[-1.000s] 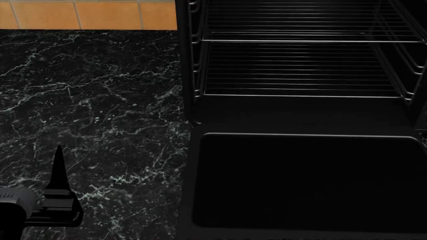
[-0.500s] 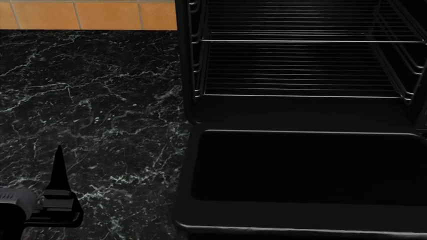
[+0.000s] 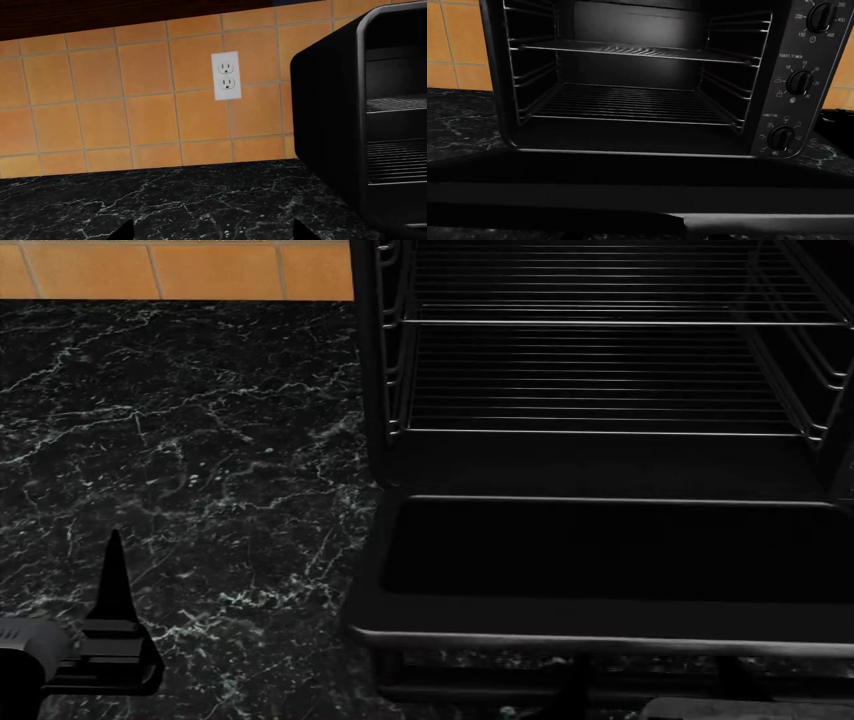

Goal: Close the toaster oven door.

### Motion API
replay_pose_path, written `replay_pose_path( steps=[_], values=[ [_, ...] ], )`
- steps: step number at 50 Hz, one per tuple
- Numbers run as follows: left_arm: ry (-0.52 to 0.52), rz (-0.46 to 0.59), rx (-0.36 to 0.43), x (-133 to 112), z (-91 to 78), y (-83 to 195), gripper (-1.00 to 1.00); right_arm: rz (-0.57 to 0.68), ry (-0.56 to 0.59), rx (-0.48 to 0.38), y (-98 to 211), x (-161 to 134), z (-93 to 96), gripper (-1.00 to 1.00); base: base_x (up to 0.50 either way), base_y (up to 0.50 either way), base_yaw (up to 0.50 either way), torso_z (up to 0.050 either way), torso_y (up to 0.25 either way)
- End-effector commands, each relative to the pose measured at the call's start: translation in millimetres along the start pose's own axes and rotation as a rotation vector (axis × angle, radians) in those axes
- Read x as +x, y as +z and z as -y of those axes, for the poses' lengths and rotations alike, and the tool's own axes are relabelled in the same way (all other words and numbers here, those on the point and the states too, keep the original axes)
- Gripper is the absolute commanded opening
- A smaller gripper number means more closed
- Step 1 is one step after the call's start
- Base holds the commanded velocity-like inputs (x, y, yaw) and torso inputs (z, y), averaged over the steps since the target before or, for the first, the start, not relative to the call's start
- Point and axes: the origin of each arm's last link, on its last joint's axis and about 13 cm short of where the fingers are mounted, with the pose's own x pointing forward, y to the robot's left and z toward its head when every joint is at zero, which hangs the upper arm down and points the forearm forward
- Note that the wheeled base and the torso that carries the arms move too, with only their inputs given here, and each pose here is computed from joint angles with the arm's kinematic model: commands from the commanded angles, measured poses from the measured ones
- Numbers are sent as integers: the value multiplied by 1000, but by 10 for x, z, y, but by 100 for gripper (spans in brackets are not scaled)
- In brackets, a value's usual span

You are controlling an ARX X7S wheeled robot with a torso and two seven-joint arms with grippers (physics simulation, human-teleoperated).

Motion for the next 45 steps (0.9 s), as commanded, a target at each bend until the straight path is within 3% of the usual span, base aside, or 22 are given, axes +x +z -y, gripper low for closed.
replay_pose_path(
  steps=[1, 16, 36, 45],
  values=[
    [0, 6, -2, -7, -5, 25, 100, 113, 35, -72, 255, 365, 172, 100, 18, 6, 18, 0, 0],
    [1, 9, -7, 9, -18, 41, 100, 89, 30, -58, 476, 668, 223, 100, 18, 8, 20, 0, 0],
    [4, 10, -9, 12, -19, 33, 100, -4, 48, -85, 572, 1108, 201, 100, 12, 6, 11, 0, 0],
    [13, 6, -15, 21, -44, 6, 100, -75, 61, -57, 530, 1299, 194, 100, 5, 1, 3, 0, 0]
  ],
)
